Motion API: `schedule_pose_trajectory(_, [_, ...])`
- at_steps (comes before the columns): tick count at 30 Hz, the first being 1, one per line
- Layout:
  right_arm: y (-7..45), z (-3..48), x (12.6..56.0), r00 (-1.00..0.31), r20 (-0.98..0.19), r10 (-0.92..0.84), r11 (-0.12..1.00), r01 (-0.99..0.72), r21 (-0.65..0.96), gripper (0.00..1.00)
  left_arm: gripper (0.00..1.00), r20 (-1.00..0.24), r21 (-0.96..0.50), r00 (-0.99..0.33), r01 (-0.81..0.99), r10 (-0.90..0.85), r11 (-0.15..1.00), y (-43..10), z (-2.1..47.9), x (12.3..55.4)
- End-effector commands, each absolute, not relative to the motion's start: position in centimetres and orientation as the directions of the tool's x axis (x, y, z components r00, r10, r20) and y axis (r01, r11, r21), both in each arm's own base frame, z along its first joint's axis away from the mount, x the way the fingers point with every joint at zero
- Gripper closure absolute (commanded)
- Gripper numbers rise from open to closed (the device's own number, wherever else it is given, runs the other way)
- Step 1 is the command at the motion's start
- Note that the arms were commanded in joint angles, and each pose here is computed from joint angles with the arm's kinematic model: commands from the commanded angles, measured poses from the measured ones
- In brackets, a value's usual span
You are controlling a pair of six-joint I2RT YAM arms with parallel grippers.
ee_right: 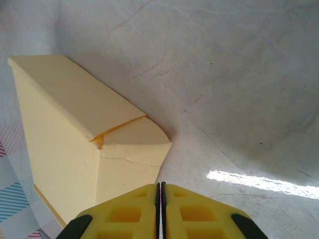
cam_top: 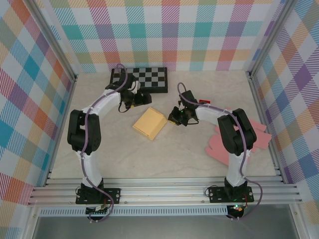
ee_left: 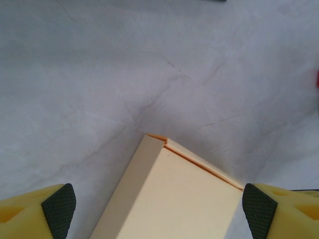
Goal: Fold the paper box
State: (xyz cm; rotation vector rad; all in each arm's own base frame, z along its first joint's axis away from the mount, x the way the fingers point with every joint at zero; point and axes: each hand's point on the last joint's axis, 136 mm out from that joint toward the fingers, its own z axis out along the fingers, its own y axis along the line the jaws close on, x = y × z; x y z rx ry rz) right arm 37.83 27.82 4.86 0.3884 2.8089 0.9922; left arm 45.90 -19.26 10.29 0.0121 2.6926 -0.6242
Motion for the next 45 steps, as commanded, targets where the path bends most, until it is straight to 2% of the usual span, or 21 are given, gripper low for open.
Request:
schedule_pose_trajectory(1, [28.6,4.8,38.0,-0.958,-0.012,0.285,0.715,0.204,0.669,0.88,0.13,-0.361,-0.459,-0.932,0.206,0.03,0.864,-20.9,9.0,46.0])
schedule_pose_trajectory(9, [29.4,3.6,38.5,-0.961,0.002,0.276,0.69,0.199,0.696,0.88,0.17,-0.327,-0.546,-0.945,0.173,-0.019,0.82,-22.7,7.8,45.9])
schedule_pose_trajectory(16, [30.1,3.3,39.2,-0.962,-0.01,0.272,0.672,0.182,0.718,0.88,0.2,-0.28,-0.522,-0.96,0.154,0.002,0.839,-23.4,5.6,44.3])
schedule_pose_trajectory(20, [31.3,3.5,39.8,-0.968,-0.019,0.249,0.621,0.145,0.77,0.88,0.22,-0.255,-0.531,-0.967,0.144,0.005,0.835,-24.3,4.9,43.6])
schedule_pose_trajectory(32, [35.7,6.6,40.2,-0.985,-0.098,0.144,0.539,-0.005,0.842,0.89,0.26,-0.242,-0.616,-0.969,0.2,0.059,0.762,-32.7,5.1,40.6])
schedule_pose_trajectory(37, [36.1,7.5,40.2,-0.984,-0.135,0.12,0.518,-0.054,0.854,0.89,0.27,-0.238,-0.657,-0.969,0.211,0.066,0.724,-34.7,5.6,40.0])
schedule_pose_trajectory(45, [33.2,6.0,39.4,-0.981,-0.126,0.149,0.624,-0.005,0.781,0.88,0.27,-0.242,-0.566,-0.97,0.139,-0.003,0.813,-31.4,5.5,41.7])
